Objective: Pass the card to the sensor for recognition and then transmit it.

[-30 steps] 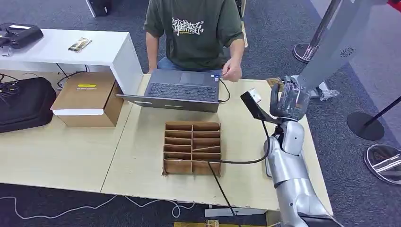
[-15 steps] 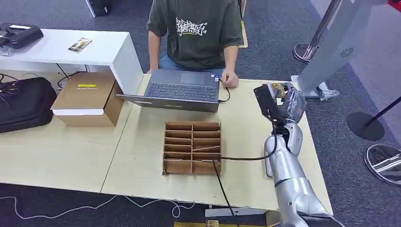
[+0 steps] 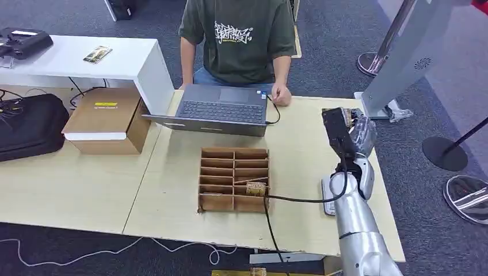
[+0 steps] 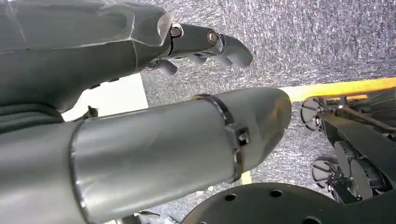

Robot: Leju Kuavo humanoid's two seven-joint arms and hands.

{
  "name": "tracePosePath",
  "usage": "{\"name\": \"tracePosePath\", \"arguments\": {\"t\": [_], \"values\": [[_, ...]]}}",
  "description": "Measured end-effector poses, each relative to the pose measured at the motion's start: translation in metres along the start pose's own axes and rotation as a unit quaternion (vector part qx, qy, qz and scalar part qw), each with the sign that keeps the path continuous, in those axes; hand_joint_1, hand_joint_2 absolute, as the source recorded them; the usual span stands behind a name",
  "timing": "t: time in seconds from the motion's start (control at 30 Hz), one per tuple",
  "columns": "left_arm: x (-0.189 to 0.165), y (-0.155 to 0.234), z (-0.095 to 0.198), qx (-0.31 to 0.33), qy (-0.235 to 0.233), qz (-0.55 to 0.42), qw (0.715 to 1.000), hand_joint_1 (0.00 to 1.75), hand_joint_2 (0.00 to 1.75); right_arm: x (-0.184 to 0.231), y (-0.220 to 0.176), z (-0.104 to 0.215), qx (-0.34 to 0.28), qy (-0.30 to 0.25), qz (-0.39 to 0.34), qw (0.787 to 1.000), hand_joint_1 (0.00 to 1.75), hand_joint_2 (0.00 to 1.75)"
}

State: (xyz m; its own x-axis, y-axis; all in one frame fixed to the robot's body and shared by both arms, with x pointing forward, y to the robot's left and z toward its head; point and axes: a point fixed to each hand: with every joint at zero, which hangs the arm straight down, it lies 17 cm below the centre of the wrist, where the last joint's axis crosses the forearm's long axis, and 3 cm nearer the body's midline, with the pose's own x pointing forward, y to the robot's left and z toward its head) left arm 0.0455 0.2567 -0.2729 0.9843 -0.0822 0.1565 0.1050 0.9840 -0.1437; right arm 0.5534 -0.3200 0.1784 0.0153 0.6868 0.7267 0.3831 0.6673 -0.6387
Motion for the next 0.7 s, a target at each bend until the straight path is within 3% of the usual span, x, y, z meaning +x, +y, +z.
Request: {"name": "tracePosePath", "arguments": {"t": [0.7], "values": [[0.0,0.001,0.0,0.001,0.001,-0.001,1.0,0.0,0.0,-0.028,0.001,0.013,0.019,0.042,0.003,0.999,1.75,1.75]]}}
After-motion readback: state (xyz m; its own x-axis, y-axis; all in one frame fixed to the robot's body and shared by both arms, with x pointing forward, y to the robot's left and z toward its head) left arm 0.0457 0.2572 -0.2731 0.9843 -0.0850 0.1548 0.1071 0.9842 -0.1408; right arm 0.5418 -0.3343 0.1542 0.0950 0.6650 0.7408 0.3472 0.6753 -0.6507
